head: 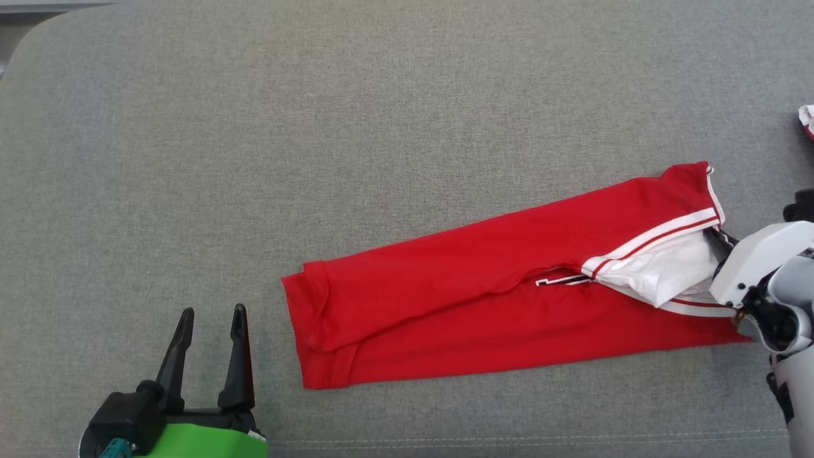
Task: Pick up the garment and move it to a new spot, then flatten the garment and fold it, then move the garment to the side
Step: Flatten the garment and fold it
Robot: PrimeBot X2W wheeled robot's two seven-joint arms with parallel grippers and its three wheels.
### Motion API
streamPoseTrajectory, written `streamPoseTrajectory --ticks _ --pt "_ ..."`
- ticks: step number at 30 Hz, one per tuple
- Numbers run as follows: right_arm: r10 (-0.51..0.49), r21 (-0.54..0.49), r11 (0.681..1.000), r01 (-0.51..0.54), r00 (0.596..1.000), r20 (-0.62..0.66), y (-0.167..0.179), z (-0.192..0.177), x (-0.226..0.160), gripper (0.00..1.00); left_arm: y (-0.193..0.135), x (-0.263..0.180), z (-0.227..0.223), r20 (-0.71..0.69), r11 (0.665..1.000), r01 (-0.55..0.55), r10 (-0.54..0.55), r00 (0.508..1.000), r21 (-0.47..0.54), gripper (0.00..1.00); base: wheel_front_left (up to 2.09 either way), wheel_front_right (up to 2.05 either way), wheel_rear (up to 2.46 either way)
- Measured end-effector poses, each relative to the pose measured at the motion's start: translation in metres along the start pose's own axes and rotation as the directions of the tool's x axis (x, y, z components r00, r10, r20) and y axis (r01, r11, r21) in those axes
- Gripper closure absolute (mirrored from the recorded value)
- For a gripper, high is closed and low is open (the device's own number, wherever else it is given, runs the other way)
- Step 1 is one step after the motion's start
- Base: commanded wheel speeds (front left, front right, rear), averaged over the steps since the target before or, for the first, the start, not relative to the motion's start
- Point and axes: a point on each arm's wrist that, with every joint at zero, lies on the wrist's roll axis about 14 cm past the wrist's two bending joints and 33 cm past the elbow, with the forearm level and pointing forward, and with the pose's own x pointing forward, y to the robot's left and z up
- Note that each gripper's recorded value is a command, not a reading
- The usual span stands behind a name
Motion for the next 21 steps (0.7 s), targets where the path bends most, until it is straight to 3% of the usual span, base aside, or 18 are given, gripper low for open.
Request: streamPoseTrajectory --ticks 7,13,15,18,21 --pt "-0.038 0.033 0.999 0.034 0.991 0.126 -0.035 0.059 -0.033 1.0 -0.007 -0.005 -0.002 -0.002 1.0 0.017 -0.017 1.0 0.001 0.0 0.0 0.0 0.0" --pt "-0.094 0.01 0.995 0.095 0.953 0.288 -0.069 0.127 -0.092 1.0 -0.018 -0.014 -0.002 0.004 0.999 0.042 -0.042 0.999 -0.012 0.0 0.0 0.0 0.0" --pt "-0.02 -0.023 0.999 0.028 0.949 0.315 -0.043 0.134 -0.106 1.0 -0.023 -0.016 -0.001 0.01 0.998 0.058 -0.058 0.998 -0.015 0.0 0.0 0.0 0.0" --pt "0.125 -0.057 0.992 -0.115 0.961 0.245 0.012 0.1 -0.103 1.0 -0.025 -0.017 -0.001 0.01 0.998 0.065 -0.065 0.998 -0.016 0.0 0.0 0.0 0.0" --pt "0.26 -0.066 0.965 -0.252 0.946 0.194 0.068 0.07 -0.103 1.0 -0.028 -0.016 -0.007 -0.009 0.997 0.077 -0.077 0.997 -0.004 0.0 0.0 0.0 0.0"
